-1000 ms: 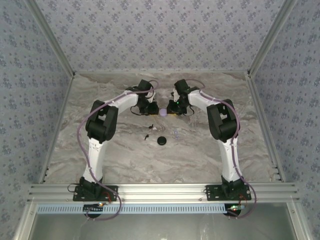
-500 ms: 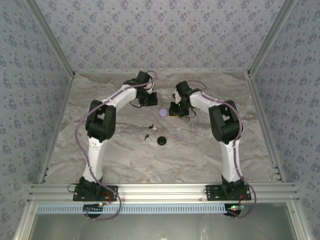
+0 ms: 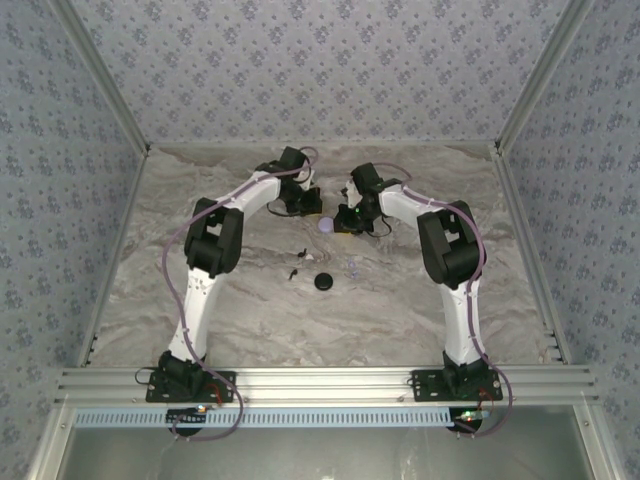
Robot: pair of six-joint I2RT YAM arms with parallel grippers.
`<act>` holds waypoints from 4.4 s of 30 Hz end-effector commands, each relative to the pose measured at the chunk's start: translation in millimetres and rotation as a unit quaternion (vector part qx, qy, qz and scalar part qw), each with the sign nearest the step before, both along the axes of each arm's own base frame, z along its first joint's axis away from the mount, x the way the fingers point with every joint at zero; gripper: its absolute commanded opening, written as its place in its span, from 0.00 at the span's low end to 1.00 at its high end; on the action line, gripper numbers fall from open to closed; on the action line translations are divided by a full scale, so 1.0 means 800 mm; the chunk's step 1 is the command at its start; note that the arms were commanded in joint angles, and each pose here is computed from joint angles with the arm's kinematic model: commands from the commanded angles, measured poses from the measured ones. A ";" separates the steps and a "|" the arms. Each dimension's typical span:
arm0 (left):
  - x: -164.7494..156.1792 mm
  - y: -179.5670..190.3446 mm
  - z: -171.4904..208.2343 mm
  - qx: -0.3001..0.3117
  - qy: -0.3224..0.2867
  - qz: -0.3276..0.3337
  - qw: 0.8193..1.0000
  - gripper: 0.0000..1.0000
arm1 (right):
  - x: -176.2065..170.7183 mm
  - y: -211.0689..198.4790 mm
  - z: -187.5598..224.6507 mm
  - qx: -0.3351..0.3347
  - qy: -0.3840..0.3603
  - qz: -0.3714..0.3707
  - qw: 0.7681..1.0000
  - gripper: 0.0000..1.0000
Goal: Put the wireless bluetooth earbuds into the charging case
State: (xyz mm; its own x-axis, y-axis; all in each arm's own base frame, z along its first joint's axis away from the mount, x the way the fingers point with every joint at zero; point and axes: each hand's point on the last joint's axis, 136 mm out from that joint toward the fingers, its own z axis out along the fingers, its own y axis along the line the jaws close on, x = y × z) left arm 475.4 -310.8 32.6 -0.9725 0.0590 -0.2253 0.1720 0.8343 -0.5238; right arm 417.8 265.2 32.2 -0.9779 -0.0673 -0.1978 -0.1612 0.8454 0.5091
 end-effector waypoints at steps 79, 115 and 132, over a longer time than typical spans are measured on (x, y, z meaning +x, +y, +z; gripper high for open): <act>-0.065 0.006 0.007 -0.106 0.057 0.035 0.992 0.43 | 0.013 0.008 -0.011 0.073 0.048 -0.034 0.996 0.29; -0.065 -0.020 0.023 -0.183 0.083 0.034 0.979 0.31 | 0.013 0.009 -0.009 0.089 0.051 -0.037 0.994 0.27; -0.065 -0.025 0.025 -0.197 0.085 0.036 0.976 0.35 | 0.013 0.011 -0.007 0.110 0.054 -0.040 0.992 0.25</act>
State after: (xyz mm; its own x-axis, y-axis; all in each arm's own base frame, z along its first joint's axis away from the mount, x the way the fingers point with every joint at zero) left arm 427.4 -321.1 42.7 -0.9942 -0.0994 -0.0414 -0.0276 0.6072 -0.7941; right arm 435.9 270.6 36.3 -0.9892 0.0468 -0.1386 -0.0600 0.7339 0.6766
